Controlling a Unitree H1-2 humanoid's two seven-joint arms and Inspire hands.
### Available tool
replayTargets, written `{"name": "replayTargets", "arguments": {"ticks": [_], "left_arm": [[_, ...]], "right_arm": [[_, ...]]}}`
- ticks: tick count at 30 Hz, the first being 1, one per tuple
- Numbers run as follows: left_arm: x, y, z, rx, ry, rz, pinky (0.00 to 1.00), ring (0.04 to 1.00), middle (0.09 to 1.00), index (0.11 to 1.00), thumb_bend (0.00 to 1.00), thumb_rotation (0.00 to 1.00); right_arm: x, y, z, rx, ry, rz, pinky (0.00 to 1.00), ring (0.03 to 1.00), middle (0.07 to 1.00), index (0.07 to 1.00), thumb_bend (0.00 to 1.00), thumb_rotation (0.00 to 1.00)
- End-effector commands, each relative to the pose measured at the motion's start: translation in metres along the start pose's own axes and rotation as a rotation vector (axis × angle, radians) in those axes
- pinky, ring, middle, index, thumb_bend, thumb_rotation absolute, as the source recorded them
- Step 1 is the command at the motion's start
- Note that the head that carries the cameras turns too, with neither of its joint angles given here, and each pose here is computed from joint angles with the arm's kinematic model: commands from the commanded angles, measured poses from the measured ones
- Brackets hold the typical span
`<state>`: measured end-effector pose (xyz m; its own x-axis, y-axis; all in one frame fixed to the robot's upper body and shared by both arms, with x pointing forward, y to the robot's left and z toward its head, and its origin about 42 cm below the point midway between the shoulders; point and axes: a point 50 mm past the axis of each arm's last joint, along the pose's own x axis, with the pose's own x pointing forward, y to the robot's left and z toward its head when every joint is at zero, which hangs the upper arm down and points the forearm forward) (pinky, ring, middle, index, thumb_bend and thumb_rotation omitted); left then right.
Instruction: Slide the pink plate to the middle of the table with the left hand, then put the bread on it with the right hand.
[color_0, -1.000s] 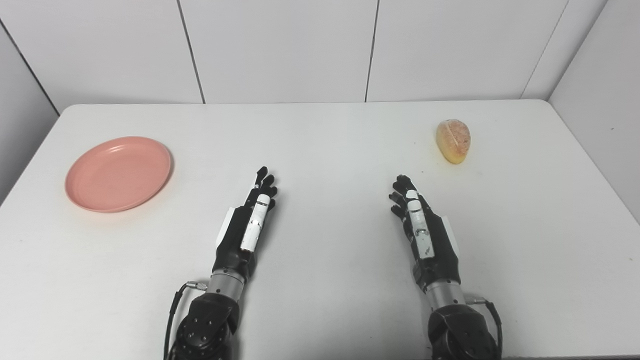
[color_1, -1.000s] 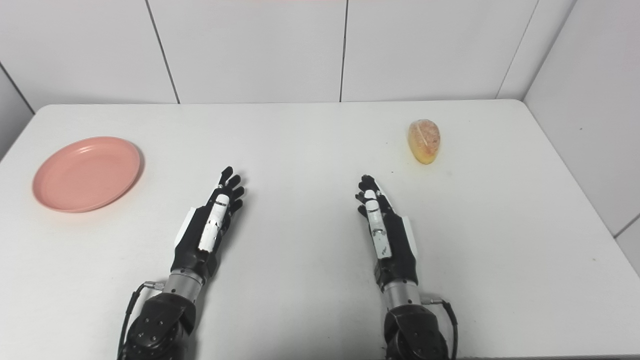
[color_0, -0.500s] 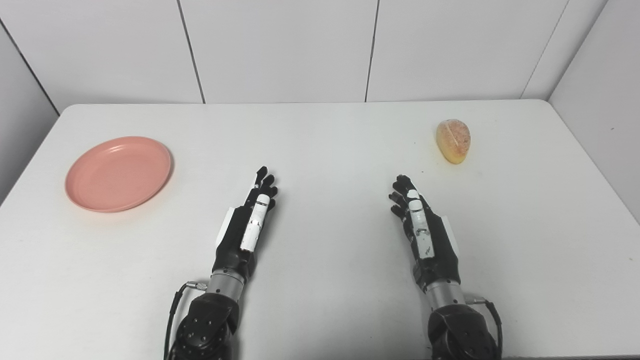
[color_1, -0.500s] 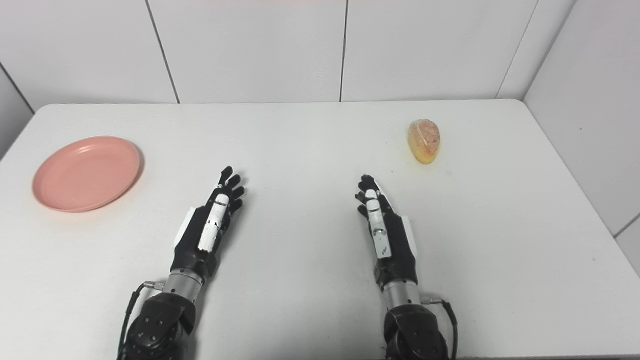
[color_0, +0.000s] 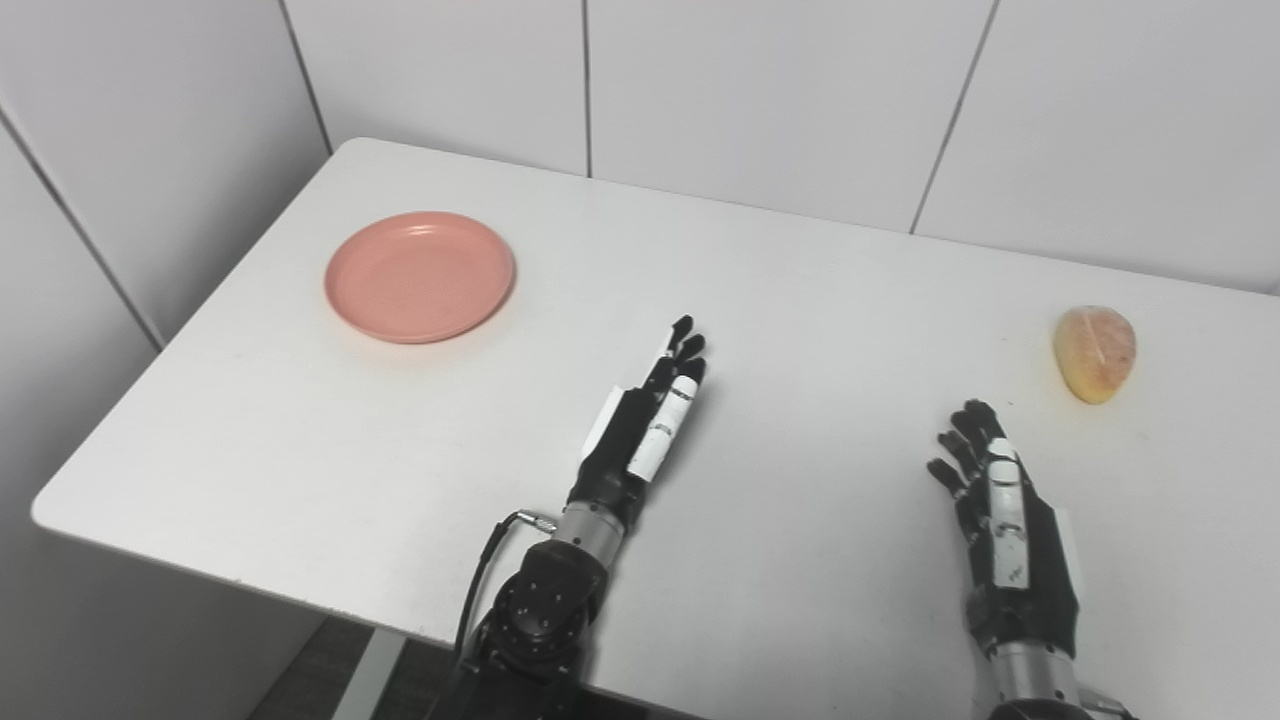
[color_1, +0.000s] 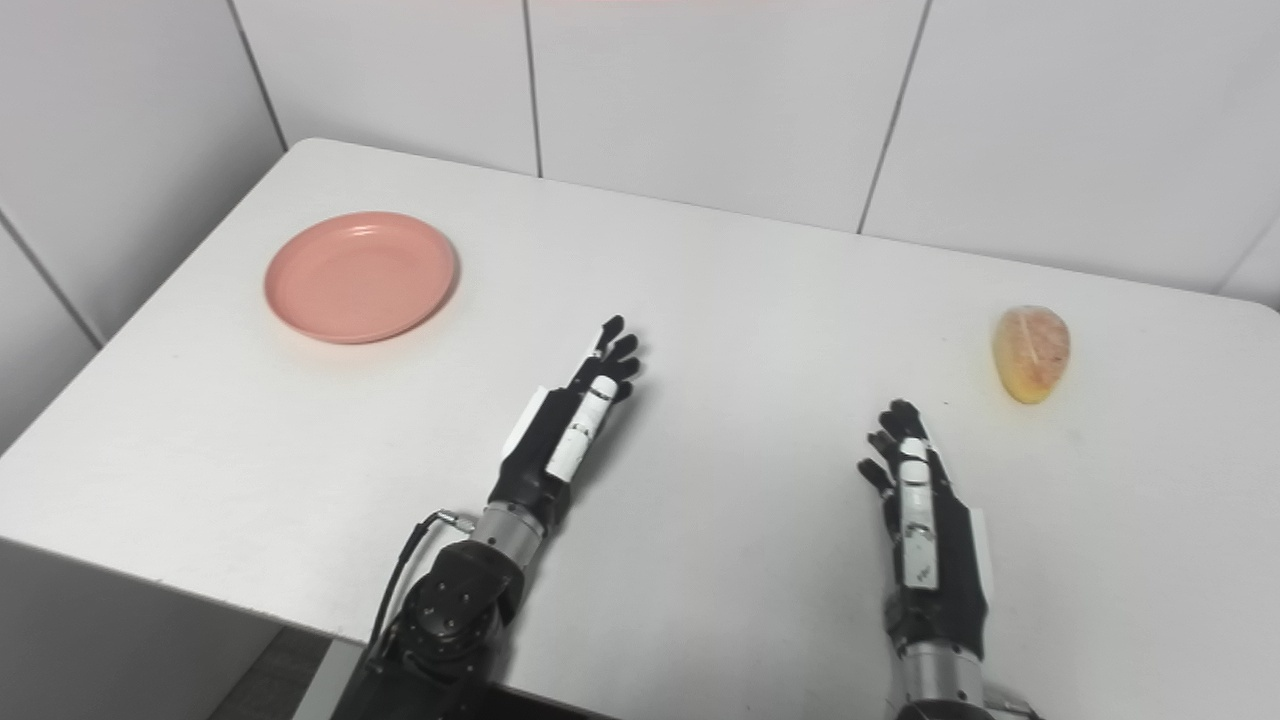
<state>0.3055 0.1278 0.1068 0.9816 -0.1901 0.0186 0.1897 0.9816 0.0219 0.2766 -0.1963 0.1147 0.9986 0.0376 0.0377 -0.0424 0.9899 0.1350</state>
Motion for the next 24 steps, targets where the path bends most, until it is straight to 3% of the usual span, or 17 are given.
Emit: {"name": "replayTargets", "arguments": {"ticks": [1,24], "left_arm": [[0.0087,-0.0221,-0.0035,-0.021,0.011,-0.049,0.96,0.972,0.984,0.981,0.33,1.00],[0.0127,-0.0180,-0.0061,-0.021,0.001,-0.038,0.97,0.978,0.989,0.988,0.33,1.00]], "right_arm": [[0.0056,-0.0040,0.0058,0.003,-0.071,0.020,0.95,0.938,0.933,0.916,0.16,0.98],[0.0083,0.0031,0.0055,0.033,-0.074,0.022,0.99,0.963,0.955,0.940,0.10,1.00]]}}
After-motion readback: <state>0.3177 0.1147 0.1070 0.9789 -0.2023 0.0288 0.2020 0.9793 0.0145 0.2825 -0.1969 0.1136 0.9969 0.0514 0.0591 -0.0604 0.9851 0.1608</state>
